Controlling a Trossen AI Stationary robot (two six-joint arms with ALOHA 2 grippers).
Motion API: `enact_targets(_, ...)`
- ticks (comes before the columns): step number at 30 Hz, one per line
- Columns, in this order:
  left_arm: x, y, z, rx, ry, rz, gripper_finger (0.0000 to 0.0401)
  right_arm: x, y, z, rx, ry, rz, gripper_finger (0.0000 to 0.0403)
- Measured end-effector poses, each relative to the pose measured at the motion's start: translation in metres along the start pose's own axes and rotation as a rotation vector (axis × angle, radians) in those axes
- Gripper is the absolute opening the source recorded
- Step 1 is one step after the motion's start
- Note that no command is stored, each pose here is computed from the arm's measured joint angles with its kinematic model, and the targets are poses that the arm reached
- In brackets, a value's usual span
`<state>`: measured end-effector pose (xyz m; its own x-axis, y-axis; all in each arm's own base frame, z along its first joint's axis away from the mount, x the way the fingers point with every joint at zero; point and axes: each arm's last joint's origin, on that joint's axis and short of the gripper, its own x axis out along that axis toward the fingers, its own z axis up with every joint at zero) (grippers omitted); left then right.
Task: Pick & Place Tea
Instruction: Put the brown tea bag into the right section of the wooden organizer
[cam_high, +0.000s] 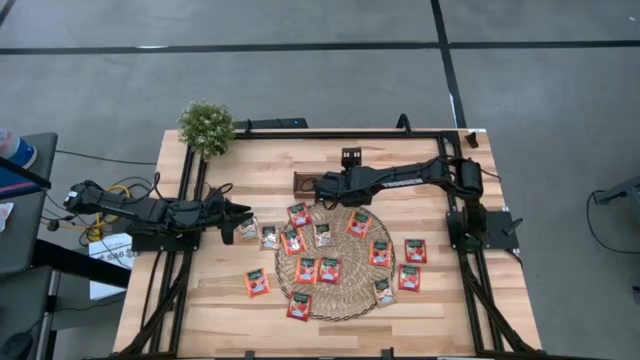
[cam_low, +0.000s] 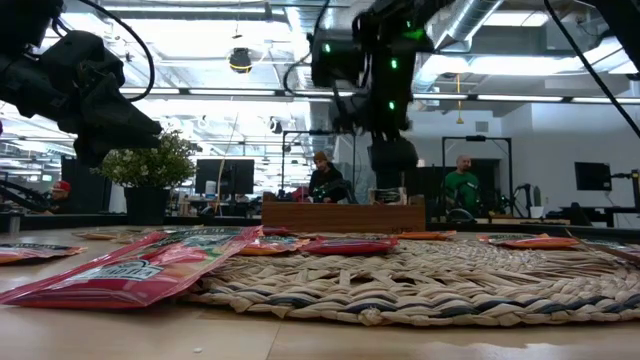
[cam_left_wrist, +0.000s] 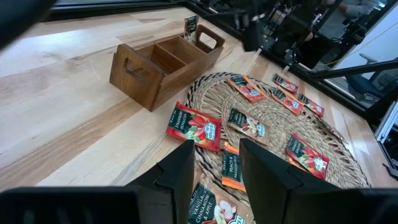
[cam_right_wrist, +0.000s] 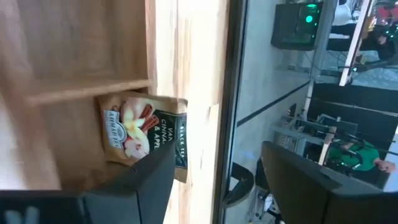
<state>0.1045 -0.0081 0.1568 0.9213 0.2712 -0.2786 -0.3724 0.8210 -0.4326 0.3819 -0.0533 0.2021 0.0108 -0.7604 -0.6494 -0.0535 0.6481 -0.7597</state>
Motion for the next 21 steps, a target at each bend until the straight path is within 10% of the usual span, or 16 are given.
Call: enact_targets(21,0.0,0.0,0.0,0.002,0.007,-0.006,0.0119,-0.124,-0.049,-0.088,0.218,-0.019,0.501,0.024)
